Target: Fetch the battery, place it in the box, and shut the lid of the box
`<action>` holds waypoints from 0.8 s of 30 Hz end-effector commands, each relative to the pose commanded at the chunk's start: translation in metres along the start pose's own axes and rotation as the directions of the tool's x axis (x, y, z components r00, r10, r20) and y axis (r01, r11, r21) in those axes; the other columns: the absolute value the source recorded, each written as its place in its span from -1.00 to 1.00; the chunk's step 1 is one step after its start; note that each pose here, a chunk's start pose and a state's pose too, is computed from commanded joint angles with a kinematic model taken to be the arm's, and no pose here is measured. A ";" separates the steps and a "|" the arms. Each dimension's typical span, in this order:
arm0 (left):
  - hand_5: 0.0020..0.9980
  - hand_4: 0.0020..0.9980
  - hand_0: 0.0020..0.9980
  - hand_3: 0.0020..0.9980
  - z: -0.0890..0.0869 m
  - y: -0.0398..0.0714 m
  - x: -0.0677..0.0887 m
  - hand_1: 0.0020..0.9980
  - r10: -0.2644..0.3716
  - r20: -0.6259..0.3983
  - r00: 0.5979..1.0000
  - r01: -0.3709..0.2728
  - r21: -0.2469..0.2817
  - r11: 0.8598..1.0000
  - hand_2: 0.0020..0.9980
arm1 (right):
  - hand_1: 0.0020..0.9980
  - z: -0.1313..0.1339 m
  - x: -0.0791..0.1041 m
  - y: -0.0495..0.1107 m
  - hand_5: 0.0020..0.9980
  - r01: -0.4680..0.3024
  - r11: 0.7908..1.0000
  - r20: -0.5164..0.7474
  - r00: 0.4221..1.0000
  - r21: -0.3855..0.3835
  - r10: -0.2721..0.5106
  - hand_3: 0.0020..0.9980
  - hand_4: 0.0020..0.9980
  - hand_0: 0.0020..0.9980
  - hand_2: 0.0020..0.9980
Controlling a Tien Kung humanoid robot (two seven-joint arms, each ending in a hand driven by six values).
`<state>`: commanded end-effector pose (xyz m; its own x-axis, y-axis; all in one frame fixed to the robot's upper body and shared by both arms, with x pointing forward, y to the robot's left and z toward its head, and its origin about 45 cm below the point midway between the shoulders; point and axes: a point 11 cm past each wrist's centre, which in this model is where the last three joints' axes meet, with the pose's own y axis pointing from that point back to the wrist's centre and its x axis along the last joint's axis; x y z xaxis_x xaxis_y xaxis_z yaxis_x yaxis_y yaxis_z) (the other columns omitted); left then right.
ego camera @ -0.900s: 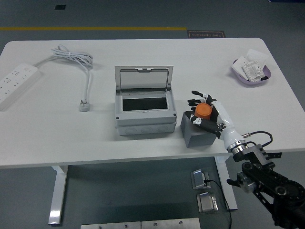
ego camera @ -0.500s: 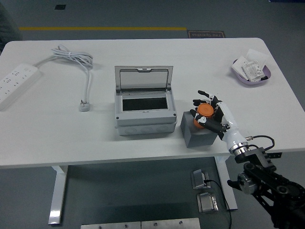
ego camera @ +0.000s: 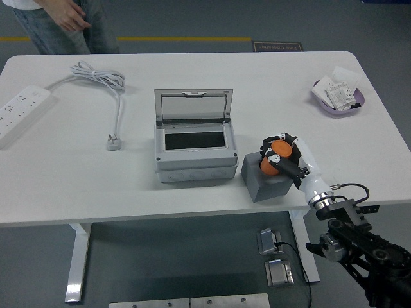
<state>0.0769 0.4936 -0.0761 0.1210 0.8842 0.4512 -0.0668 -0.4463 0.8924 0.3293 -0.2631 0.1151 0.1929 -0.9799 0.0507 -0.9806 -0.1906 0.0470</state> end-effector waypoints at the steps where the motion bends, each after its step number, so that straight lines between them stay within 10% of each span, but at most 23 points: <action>1: -0.77 0.18 0.26 0.17 0.000 0.000 0.000 0.41 0.000 0.000 1.000 0.000 0.000 1.000 0.22 | -0.45 0.000 -0.001 0.000 -0.91 0.002 1.000 -0.004 1.000 -0.002 -0.002 -0.27 -0.56 -0.71 -0.33; 24: -0.74 0.20 0.26 0.17 0.006 0.001 0.004 0.41 0.008 -0.004 1.000 -0.008 -0.012 1.000 0.23 | -0.62 -0.040 -0.009 -0.035 -1.00 0.000 0.997 -0.079 0.997 0.080 0.006 -0.32 -0.71 -0.80 -0.35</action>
<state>0.0837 0.4963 -0.0734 0.1166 0.8812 0.4581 -0.0795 -0.4515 0.8887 0.3639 -0.2456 0.1529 0.1891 -0.9734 0.1296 -0.9803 -0.1948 -0.0328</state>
